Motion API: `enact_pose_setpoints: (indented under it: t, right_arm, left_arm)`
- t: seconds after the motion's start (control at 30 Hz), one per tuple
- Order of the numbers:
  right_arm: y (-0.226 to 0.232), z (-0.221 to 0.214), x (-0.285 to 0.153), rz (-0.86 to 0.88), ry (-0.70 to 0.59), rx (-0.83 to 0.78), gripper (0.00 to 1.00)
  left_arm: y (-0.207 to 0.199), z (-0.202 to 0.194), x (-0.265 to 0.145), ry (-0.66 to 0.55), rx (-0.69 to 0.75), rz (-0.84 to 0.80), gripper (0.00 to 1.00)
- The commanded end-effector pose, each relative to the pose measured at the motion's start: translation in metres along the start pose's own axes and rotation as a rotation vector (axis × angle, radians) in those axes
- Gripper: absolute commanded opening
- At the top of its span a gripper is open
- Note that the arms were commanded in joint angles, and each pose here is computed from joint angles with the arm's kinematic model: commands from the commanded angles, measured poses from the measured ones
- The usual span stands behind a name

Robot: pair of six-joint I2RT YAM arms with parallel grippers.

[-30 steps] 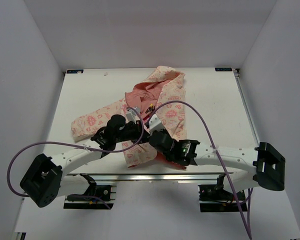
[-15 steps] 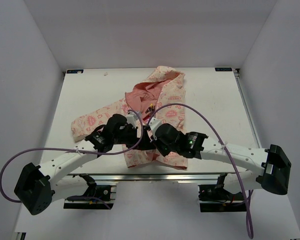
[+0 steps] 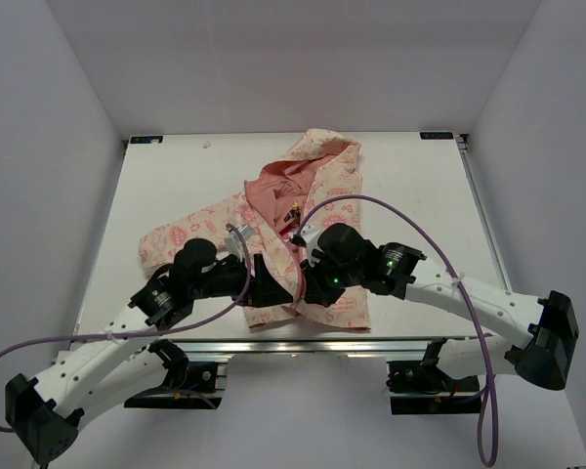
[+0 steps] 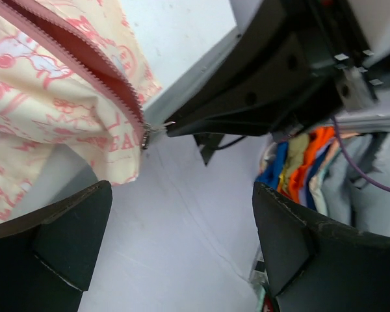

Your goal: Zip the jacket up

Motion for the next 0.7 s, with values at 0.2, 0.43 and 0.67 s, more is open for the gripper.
enact_pose_setpoints:
  t: [0.2,0.43,0.67]
  right_arm:
    - [0.026,0.020,-0.006,0.178,-0.057,0.062,0.00]
    - [0.026,0.034,-0.015,0.182,-0.121,0.095,0.00]
    - [0.028,0.028,-0.013,0.206,-0.115,0.113,0.00]
  left_arm:
    - [-0.014,-0.028,-0.019,0.029,-0.125,-0.126,0.98]
    - [-0.012,-0.045,0.000,0.060,-0.146,-0.131,0.98]
    - [0.000,-0.027,0.013,-0.083,-0.112,-0.025,0.87]
Point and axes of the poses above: each gripper's point midway between its finger pads, its own x axis out along the fingers, its own y axis along the line the jaws close on, z = x × y, the point moved 4 cm from there along -x, back along the fingers, and after that the axes turned 2 degrees about -x, right-handed, at the moved point
